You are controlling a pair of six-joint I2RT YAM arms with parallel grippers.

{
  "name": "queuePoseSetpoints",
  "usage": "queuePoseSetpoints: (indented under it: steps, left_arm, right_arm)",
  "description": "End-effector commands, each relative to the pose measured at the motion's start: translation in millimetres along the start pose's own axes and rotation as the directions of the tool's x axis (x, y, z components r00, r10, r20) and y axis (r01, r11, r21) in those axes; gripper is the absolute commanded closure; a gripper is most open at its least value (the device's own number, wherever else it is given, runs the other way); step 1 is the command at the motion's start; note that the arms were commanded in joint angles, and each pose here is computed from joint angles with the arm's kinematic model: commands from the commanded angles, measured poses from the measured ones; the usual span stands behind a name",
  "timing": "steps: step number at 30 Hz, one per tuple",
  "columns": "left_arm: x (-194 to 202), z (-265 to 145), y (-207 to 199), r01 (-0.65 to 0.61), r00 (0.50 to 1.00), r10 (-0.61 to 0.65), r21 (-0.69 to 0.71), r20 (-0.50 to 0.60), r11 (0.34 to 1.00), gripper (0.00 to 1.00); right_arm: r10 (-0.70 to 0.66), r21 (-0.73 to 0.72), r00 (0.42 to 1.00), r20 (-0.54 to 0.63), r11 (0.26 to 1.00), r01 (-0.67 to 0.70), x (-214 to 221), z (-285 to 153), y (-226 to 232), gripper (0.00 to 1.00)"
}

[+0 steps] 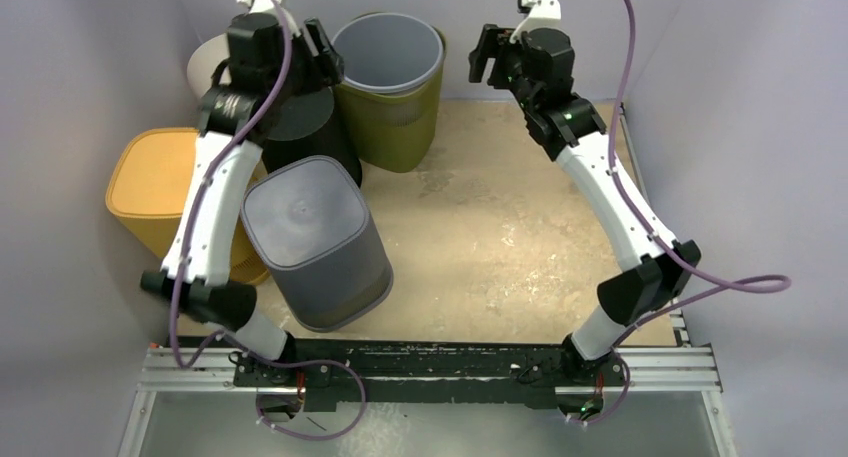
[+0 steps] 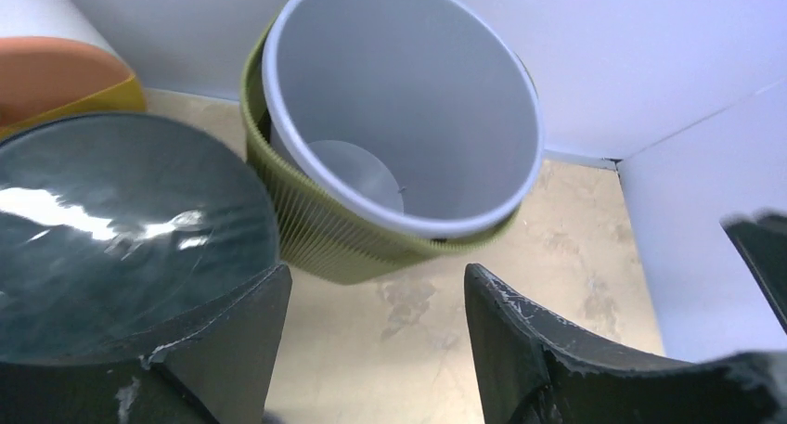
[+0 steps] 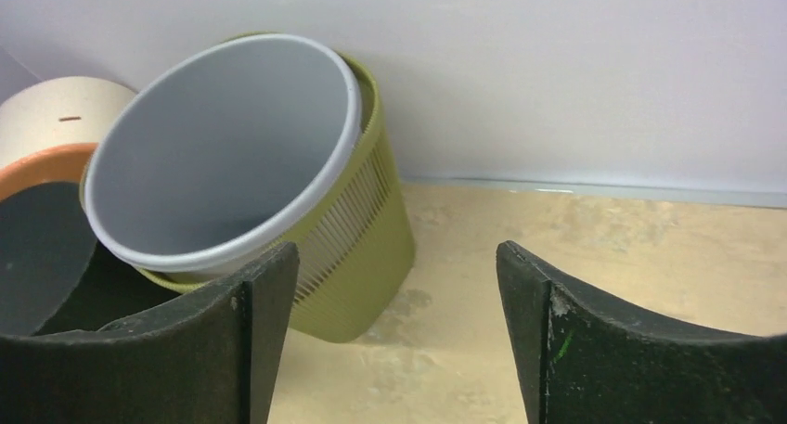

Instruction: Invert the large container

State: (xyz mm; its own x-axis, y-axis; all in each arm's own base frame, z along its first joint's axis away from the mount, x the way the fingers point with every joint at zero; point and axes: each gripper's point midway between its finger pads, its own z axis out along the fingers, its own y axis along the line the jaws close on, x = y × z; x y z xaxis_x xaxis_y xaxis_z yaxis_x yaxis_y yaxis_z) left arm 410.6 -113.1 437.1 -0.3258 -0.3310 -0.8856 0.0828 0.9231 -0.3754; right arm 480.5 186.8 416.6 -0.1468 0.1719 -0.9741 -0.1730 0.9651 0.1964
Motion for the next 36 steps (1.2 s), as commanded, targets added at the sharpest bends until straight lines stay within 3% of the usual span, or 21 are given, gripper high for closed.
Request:
queuePoseSetpoints:
  steps: [1, 7, 14, 25, 36]
  left_arm:
    - [-14, 48, -17, 0.117, 0.993, -0.118, 0.013, 0.029, 0.993, 0.35]
    - [-12, 95, -5, 0.182, 0.981, -0.176, -0.070, 0.085, 0.981, 0.36]
    - [-15, 116, -5, 0.228, 0.964, -0.210, -0.104, 0.163, 0.968, 0.37]
    - [16, 143, 33, 0.187, 0.980, -0.157, -0.299, 0.122, 0.936, 0.37]
    - [32, 165, 48, 0.159, 0.987, -0.133, -0.375, 0.094, 0.914, 0.37]
  right_arm:
    - [-0.049, 0.082, 0.999, 0.008, 0.995, 0.048, -8, -28, -29, 0.18]
    - [-0.061, 0.101, 0.998, -0.001, 0.993, 0.061, 0, -44, -54, 0.15]
    - [-0.051, 0.106, 0.999, -0.018, 0.993, 0.052, 12, -44, -73, 0.15]
    - [-0.040, 0.098, 0.997, -0.063, 0.994, 0.046, 33, -34, -81, 0.15]
    - [-0.042, 0.122, 0.994, -0.098, 0.991, 0.054, 51, -36, -96, 0.14]
